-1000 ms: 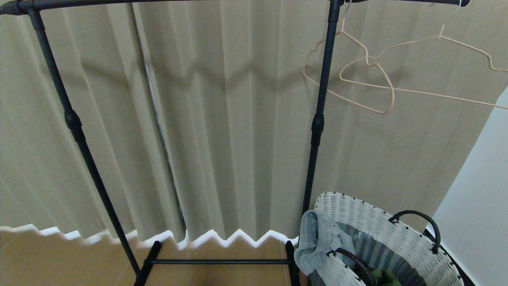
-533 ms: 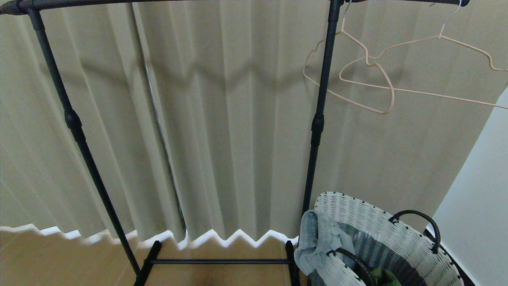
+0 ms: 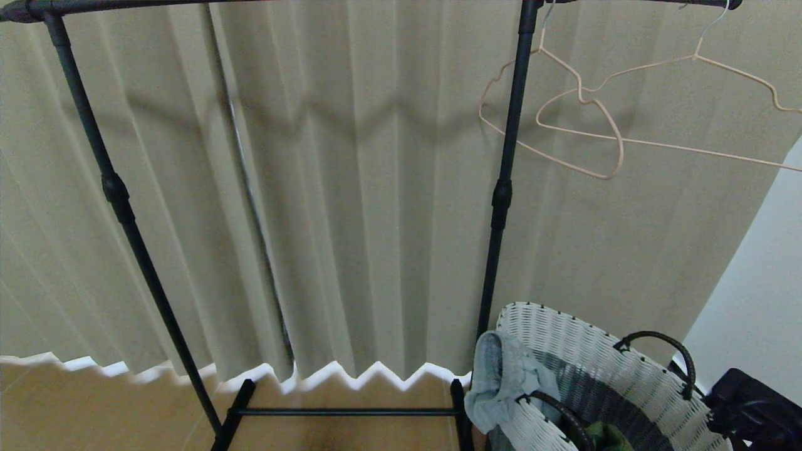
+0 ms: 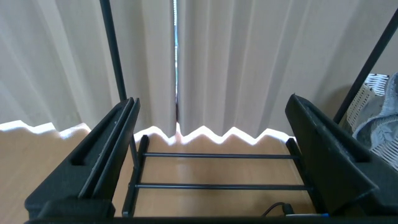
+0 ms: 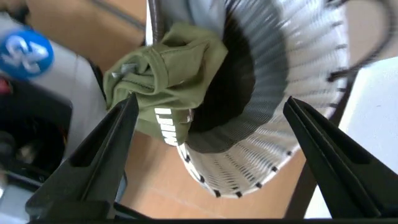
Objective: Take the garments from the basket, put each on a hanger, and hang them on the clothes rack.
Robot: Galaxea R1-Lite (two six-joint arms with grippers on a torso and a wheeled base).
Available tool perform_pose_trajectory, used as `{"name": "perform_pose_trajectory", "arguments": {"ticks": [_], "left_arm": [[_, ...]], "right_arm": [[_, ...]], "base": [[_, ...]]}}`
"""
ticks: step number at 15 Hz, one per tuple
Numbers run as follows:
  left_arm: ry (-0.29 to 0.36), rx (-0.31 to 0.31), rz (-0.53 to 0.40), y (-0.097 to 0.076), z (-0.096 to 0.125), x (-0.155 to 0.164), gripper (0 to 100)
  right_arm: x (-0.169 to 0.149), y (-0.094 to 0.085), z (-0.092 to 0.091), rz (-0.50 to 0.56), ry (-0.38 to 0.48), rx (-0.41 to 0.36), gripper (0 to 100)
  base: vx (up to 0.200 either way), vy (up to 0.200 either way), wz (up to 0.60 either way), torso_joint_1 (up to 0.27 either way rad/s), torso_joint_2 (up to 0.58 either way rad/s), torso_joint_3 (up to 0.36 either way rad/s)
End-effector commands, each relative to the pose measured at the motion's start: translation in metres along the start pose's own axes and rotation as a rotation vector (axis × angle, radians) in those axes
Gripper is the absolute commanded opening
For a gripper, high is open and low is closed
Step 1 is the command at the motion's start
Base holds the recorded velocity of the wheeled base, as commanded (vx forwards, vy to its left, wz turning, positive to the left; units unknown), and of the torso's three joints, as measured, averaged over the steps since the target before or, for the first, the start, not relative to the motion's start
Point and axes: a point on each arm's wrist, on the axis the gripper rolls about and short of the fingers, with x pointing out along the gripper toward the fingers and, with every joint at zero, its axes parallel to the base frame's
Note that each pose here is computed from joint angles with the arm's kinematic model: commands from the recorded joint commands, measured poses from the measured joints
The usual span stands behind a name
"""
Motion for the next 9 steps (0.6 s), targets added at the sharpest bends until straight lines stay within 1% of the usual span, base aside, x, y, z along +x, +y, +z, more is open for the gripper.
{"name": "perform_pose_trajectory", "arguments": {"ticks": [1, 4, 7, 9], "left_arm": [[0.0, -0.001, 0.002, 0.0, 0.0, 0.0, 100], [0.0, -0.003, 0.004, 0.0, 0.0, 0.0, 100], [0.001, -0.003, 0.005, 0.0, 0.0, 0.0, 100], [0.001, -0.003, 0.005, 0.0, 0.0, 0.0, 100]], "right_arm": [[0.042, 0.0, -0.005, 0.063, 0.161, -0.027, 100], [0.062, -0.001, -0.006, 0.058, 0.153, -0.027, 100], [0.07, -0.001, -0.006, 0.063, 0.166, -0.027, 100], [0.074, -0.002, -0.003, 0.054, 0.143, -0.028, 100]], "base": [[0.0, 0.0, 0.0, 0.0, 0.0, 0.0], [0.0, 0.0, 0.0, 0.0, 0.0, 0.0], [0.0, 0.0, 0.0, 0.0, 0.0, 0.0], [0.0, 0.0, 0.0, 0.0, 0.0, 0.0]]}}
